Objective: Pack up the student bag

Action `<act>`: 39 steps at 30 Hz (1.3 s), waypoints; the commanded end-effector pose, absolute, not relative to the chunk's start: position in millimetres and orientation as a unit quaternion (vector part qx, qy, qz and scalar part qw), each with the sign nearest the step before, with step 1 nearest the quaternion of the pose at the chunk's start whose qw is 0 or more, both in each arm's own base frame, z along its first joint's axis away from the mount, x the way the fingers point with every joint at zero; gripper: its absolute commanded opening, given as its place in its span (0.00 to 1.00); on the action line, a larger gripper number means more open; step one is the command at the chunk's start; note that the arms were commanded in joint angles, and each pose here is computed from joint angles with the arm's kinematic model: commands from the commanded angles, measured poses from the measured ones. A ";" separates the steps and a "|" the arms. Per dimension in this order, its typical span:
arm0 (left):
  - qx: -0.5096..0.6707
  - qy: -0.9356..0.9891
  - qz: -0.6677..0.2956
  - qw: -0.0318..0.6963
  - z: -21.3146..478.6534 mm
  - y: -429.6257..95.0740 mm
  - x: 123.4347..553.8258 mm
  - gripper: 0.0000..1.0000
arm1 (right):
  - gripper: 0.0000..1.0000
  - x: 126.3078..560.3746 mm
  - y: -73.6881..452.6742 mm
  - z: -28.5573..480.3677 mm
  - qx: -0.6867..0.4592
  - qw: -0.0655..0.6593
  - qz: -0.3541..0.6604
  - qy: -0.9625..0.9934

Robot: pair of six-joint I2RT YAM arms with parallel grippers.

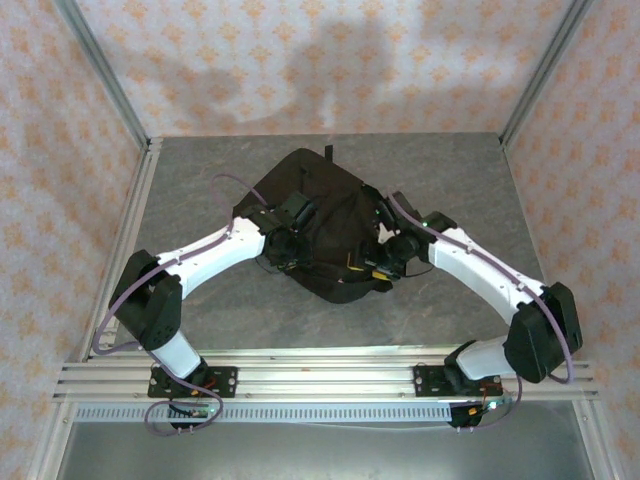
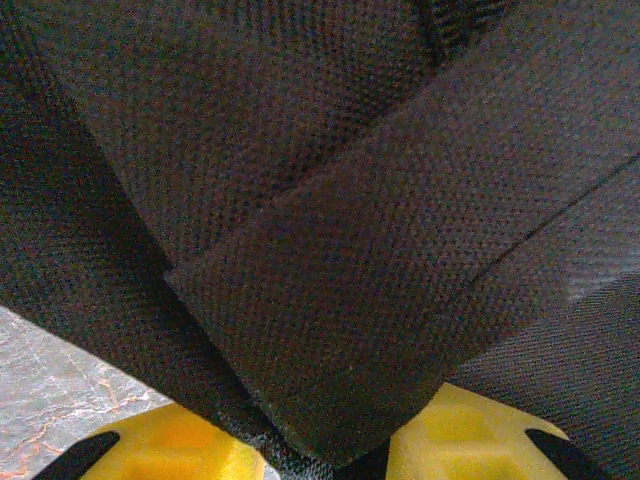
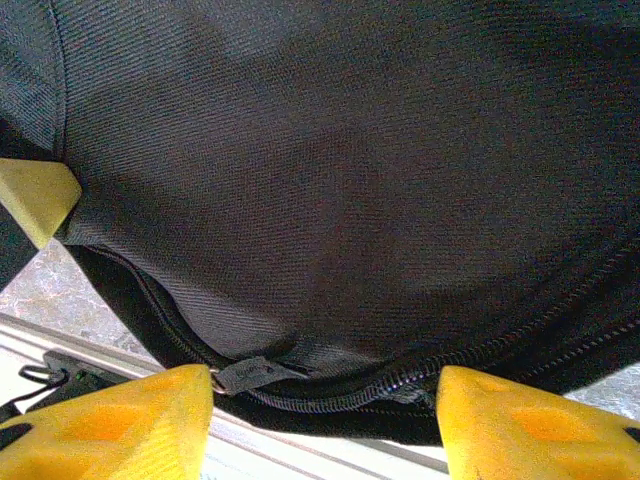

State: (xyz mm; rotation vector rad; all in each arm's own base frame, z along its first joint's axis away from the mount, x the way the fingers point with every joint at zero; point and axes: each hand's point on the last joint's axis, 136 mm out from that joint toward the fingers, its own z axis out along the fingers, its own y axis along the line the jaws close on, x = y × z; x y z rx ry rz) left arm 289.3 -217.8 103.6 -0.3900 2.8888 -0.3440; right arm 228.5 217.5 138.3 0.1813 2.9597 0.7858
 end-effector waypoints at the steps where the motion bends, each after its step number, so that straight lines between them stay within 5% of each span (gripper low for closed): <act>1: -0.134 0.982 -0.089 0.099 96.8 -205.9 290.4 0.32 | 0.58 228.4 233.4 145.9 0.044 0.031 0.297 0.953; 30: -0.139 0.981 -0.091 0.100 94.9 -206.8 290.4 0.32 | 0.51 235.3 276.3 139.4 0.052 0.013 0.356 0.933; 39: -0.137 0.982 -0.088 0.099 93.5 -207.7 292.5 0.32 | 0.41 235.8 253.4 108.5 0.055 0.014 0.254 0.965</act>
